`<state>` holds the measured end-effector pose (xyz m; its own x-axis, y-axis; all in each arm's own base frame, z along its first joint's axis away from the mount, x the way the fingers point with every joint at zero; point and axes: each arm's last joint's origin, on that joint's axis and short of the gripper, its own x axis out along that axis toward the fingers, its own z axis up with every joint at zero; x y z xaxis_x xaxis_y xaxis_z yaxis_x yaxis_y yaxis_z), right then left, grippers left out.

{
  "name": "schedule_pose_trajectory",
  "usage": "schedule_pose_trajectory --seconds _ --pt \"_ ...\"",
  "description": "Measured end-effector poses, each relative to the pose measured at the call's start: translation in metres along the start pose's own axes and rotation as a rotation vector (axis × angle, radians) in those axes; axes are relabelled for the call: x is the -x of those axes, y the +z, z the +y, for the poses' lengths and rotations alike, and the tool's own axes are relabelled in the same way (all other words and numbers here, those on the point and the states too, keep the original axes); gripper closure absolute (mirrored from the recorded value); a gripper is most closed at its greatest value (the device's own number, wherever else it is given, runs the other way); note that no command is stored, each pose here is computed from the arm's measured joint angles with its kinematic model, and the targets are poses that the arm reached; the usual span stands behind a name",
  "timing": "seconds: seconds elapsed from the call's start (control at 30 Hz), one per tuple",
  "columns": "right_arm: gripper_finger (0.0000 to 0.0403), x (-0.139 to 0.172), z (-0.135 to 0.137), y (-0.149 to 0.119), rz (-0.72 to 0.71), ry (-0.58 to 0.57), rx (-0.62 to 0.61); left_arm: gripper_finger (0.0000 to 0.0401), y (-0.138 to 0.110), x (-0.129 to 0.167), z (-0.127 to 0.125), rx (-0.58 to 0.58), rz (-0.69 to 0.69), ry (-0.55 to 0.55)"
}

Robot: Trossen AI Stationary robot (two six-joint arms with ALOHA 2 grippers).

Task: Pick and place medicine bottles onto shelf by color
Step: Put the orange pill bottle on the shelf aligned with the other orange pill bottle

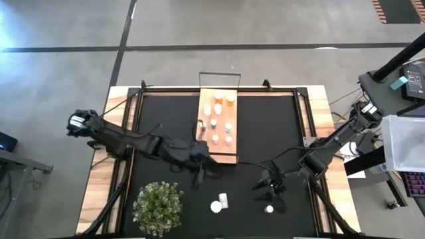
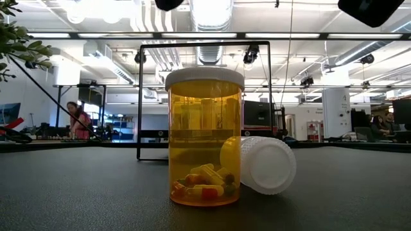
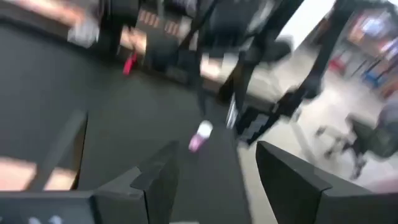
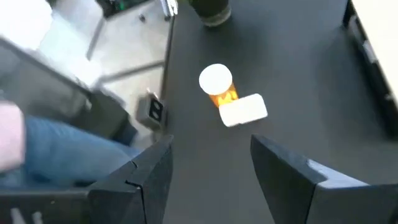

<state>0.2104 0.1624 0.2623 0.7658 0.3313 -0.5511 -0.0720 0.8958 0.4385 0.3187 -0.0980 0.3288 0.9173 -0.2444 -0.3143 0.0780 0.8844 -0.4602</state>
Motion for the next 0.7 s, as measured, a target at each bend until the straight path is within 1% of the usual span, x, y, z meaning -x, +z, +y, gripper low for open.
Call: schedule_pose_trajectory --seconds 0.1,0.23,0.37,0.47,0.6,0.7 --pt "0.0199 0.011 -0.006 -0.003 0.048 -0.039 0.089 0.0206 -0.006 -0.013 -0.007 -0.015 0.134 0.052" --pt "0.0199 0.025 -0.014 -0.005 0.071 -0.12 0.111 0.0207 -0.02 -0.029 -0.014 -0.057 0.315 0.119" --pt "0.0199 0.038 -0.023 -0.01 0.125 -0.214 0.142 0.0208 -0.038 -0.044 -0.022 -0.218 0.468 0.134" --pt "0.0199 0.045 -0.03 -0.015 0.189 -0.267 0.156 0.0208 -0.049 -0.056 -0.029 -0.319 0.523 0.112" --pt "0.0199 0.052 -0.036 -0.02 0.25 -0.311 0.173 0.0208 -0.062 -0.073 -0.036 -0.426 0.545 0.112" --pt "0.02 0.053 -0.038 -0.021 0.267 -0.321 0.189 0.0208 -0.067 -0.081 -0.037 -0.451 0.547 0.141"
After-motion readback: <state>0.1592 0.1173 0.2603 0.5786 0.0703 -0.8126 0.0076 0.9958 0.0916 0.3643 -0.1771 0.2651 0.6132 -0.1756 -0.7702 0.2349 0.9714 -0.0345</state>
